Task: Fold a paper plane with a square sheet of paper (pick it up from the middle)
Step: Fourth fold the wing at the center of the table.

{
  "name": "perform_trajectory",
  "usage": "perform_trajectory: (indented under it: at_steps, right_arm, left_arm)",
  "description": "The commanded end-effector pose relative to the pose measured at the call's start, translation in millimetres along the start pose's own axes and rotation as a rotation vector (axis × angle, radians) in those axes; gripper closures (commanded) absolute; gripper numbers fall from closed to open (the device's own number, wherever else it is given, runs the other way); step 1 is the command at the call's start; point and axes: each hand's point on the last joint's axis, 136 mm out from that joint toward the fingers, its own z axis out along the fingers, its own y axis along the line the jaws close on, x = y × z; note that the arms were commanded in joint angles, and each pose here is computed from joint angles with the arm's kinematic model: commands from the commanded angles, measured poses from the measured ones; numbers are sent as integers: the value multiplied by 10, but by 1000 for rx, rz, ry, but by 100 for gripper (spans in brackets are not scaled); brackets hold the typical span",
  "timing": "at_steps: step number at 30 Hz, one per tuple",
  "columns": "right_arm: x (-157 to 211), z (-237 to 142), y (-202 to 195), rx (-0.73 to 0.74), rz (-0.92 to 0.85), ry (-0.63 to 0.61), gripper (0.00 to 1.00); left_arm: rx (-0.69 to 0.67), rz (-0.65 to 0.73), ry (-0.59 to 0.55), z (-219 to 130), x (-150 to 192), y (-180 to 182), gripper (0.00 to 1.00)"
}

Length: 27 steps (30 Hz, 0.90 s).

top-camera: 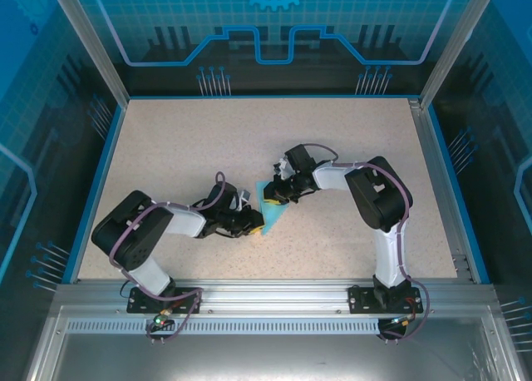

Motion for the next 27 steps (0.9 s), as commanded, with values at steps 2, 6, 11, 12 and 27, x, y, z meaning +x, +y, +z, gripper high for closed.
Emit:
perform_trajectory:
  at_steps: [2, 6, 11, 12, 27]
  right_arm:
    - [184, 106, -271, 83, 58, 64, 84]
    - [192, 116, -284, 82, 60, 67, 84]
    - [197, 118, -290, 83, 61, 68, 84]
    - [204, 121, -297, 84, 62, 71, 84]
    - [263, 148, -404, 104, 74, 79, 84]
  left_arm:
    - [-24, -2, 14, -34, 72, 33, 82]
    - [-11, 0, 0, -48, 39, -26, 80]
    - [6, -6, -8, -48, 15, -74, 80]
    - [8, -7, -7, -48, 17, -79, 80]
    - [7, 42, 91, -44, 193, -43, 96]
